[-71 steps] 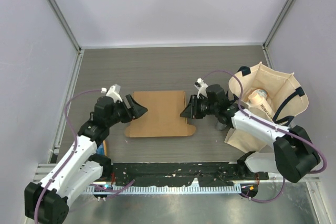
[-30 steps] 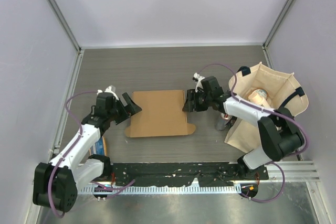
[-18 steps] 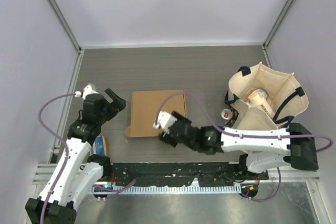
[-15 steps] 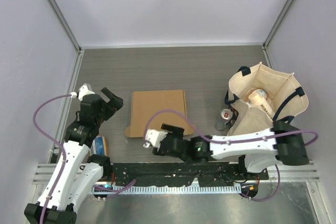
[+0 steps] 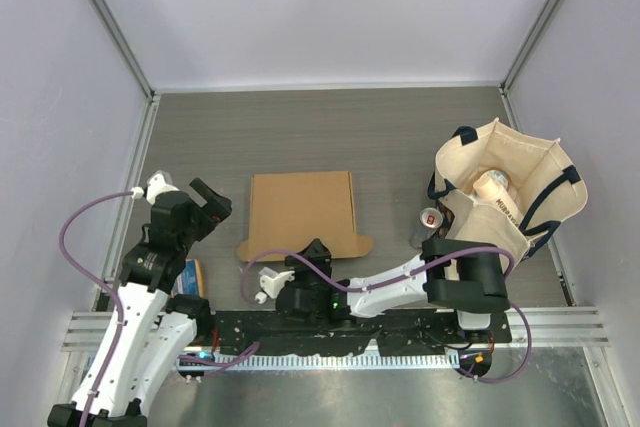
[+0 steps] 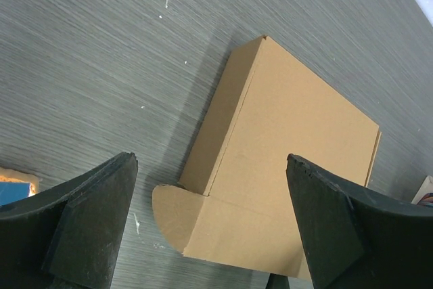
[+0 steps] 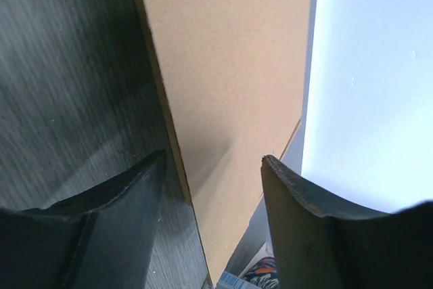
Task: Fold the paper box
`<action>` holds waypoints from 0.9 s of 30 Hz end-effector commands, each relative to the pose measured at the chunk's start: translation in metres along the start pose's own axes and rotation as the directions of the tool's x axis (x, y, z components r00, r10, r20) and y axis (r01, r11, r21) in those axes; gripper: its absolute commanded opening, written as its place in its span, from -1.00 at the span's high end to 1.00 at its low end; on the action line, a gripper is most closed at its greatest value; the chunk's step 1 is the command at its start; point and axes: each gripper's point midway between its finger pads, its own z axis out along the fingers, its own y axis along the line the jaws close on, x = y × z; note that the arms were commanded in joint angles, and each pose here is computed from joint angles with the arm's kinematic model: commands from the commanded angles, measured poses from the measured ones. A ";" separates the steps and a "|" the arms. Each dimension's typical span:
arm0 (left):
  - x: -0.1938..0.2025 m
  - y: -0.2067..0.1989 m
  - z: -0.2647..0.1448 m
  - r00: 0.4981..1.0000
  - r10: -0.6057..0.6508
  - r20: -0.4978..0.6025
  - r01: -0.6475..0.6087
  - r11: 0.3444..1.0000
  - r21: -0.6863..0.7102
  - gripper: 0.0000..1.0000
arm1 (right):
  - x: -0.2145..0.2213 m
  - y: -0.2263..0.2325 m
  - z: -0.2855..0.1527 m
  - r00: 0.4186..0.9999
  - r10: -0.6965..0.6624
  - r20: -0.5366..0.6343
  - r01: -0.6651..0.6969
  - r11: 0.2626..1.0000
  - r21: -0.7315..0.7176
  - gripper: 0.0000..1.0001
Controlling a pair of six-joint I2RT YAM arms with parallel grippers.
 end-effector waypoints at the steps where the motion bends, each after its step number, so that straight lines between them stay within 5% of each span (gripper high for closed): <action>1: -0.006 -0.001 -0.002 0.999 0.023 0.026 -0.024 1.000 0.013 -0.90 | -0.023 -0.029 -0.002 0.998 0.061 0.028 -0.064 0.990 0.126 -0.10; 3: -0.007 -0.001 -0.003 0.999 0.031 0.029 -0.032 0.999 0.011 -0.91 | -0.023 -0.030 -0.003 0.997 0.067 0.031 -0.070 0.990 0.123 0.28; 10: -0.006 -0.002 -0.001 0.999 0.038 0.026 -0.038 0.999 0.019 -0.90 | -0.022 -0.041 -0.009 0.995 0.090 0.045 -0.095 0.986 0.136 0.63; 27: -0.027 -0.009 -0.014 0.997 0.036 0.074 -0.036 0.999 0.007 -0.94 | -0.034 -0.121 -0.012 0.976 0.190 0.110 -0.203 0.971 0.125 0.97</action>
